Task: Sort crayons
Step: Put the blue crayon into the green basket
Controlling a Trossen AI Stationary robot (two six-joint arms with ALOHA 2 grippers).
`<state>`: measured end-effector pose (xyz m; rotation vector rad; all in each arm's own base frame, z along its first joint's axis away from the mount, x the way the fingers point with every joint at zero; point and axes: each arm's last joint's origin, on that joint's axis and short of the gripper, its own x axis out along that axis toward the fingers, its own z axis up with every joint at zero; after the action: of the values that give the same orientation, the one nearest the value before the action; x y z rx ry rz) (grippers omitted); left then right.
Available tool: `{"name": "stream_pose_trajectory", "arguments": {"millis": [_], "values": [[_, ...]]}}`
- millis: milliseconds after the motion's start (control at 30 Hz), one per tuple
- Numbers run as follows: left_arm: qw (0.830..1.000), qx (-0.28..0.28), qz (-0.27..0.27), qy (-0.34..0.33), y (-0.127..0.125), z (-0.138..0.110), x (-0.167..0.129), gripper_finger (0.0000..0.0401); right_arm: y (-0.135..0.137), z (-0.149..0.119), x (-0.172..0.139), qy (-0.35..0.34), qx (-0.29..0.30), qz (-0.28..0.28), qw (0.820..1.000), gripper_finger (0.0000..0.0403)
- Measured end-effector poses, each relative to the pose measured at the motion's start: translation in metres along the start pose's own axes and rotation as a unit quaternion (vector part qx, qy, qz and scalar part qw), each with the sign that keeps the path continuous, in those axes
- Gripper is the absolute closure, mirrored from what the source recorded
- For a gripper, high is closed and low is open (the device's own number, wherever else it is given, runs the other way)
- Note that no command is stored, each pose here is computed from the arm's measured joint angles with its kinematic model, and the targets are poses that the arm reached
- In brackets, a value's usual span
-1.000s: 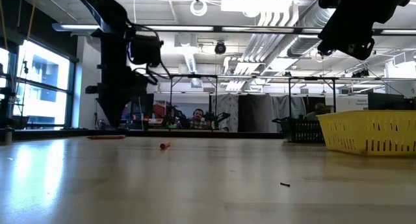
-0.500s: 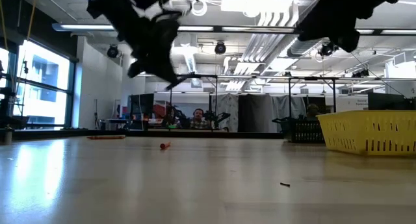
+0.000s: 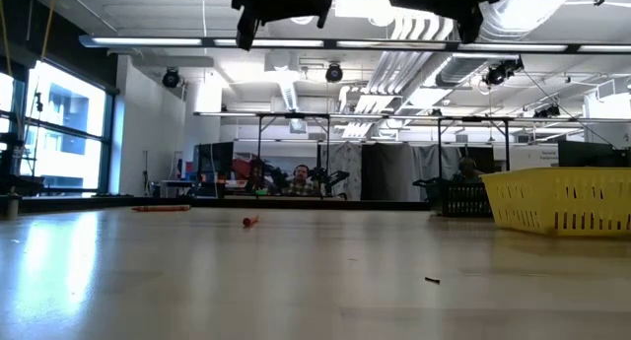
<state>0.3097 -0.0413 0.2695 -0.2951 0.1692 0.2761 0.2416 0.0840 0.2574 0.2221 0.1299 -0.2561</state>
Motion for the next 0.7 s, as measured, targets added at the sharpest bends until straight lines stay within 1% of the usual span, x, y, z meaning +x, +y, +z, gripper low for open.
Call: {"name": "stream_pose_trajectory", "arguments": {"millis": [167,267,367,467,600,700], "values": [[1.0,0.006,0.009,-0.009,-0.015,-0.005,-0.008,0.0398,0.007,0.001,0.008,-0.031,-0.02,0.033,0.999,0.0318],[1.0,0.008,0.019,-0.015,-0.021,-0.008,-0.012,0.0398,0.008,0.002,0.011,-0.039,-0.023,0.06,0.997,0.0317],[0.999,0.01,0.025,-0.019,-0.027,-0.009,-0.015,0.0398,0.008,0.002,0.014,-0.038,-0.02,0.08,0.996,0.0307],[0.999,0.011,0.023,-0.02,-0.031,-0.011,-0.017,0.0398,0.007,0.001,0.018,-0.047,-0.014,0.083,0.995,0.0291],[1.0,0.011,0.017,-0.022,-0.036,-0.02,-0.011,0.0398,0.006,0.001,0.025,-0.061,-0.003,0.079,0.995,0.0271],[0.999,0.017,0.012,-0.029,-0.04,-0.027,-0.004,0.0398,0.003,0.002,0.027,-0.065,0.011,0.074,0.995,0.0264]]}}
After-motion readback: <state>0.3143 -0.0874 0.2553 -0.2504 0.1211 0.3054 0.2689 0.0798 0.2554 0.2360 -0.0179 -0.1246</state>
